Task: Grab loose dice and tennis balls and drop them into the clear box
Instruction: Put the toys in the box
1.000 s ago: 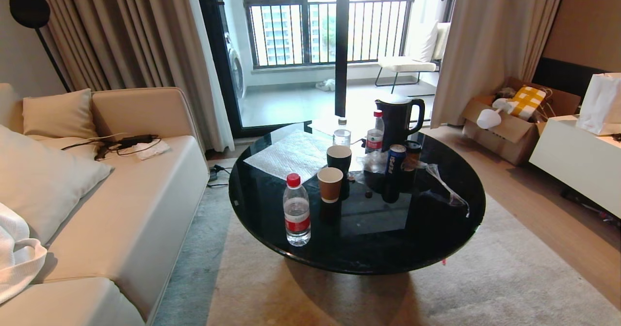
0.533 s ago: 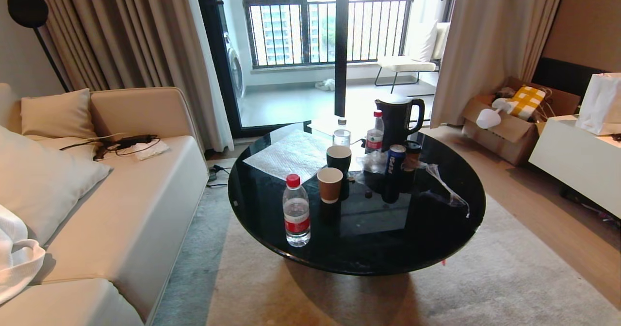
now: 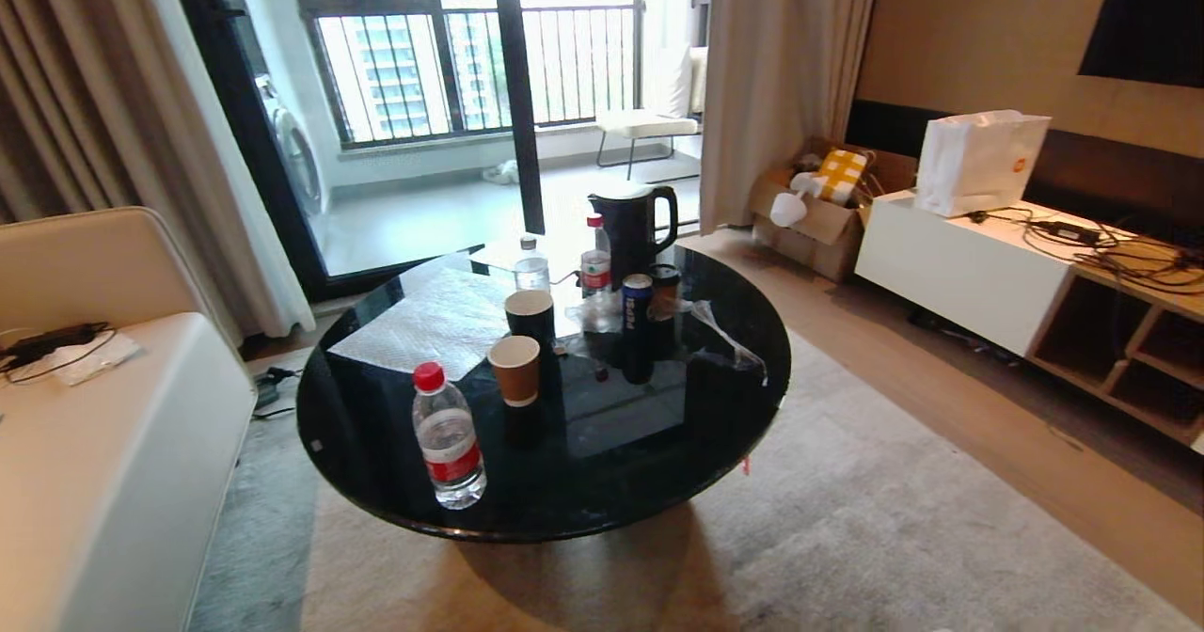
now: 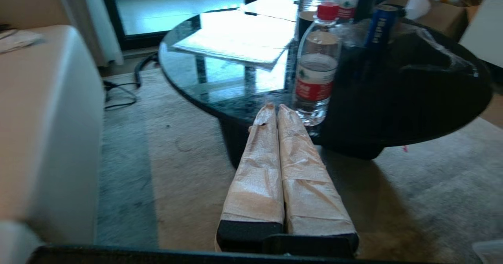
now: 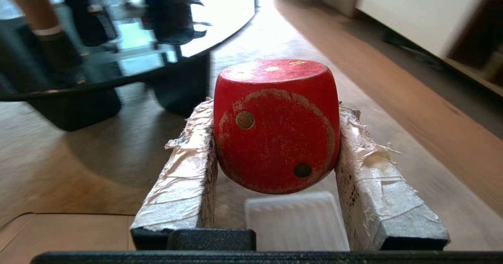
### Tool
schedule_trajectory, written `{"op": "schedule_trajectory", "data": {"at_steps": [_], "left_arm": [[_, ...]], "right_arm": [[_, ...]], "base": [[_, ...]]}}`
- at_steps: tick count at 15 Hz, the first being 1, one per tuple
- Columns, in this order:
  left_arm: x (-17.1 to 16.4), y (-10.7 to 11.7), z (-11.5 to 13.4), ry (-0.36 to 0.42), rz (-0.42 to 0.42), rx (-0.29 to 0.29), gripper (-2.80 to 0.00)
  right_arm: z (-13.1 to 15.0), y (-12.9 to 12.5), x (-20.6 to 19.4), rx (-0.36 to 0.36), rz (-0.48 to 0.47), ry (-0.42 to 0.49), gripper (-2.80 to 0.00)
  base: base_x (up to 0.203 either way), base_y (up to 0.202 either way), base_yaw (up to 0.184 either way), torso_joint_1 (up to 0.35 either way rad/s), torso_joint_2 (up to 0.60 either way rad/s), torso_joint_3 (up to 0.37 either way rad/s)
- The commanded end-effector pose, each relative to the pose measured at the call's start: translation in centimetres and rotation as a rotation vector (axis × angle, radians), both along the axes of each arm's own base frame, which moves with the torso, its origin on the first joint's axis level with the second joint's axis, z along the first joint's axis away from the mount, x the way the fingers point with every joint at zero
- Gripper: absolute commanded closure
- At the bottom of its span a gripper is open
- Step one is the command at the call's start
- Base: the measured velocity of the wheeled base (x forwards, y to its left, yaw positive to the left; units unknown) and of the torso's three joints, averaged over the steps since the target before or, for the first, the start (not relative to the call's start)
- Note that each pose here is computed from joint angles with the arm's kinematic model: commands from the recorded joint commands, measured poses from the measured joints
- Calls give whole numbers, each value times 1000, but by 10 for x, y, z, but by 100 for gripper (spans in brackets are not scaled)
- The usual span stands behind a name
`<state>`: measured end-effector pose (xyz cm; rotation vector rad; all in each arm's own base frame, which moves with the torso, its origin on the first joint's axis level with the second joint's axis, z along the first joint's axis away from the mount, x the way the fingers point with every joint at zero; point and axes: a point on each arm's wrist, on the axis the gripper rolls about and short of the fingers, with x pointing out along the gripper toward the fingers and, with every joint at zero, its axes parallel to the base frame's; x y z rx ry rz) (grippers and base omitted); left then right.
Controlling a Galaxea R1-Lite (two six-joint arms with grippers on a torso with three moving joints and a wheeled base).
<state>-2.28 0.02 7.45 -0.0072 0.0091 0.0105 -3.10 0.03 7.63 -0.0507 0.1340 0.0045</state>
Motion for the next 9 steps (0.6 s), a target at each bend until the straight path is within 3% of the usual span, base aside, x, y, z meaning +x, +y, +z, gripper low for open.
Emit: {"op": "schedule_trajectory", "data": {"at_steps": [1,9], "left_arm": [[0,0,0,-1,0,0,0],[0,0,0,-1,0,0,0]], "right_arm": [[0,0,0,-1,1,2,0],[0,0,0,2,0,2,0]], "base": [[1,10,-164,0,2,2],[1,11,-165,2,2,2]]}}
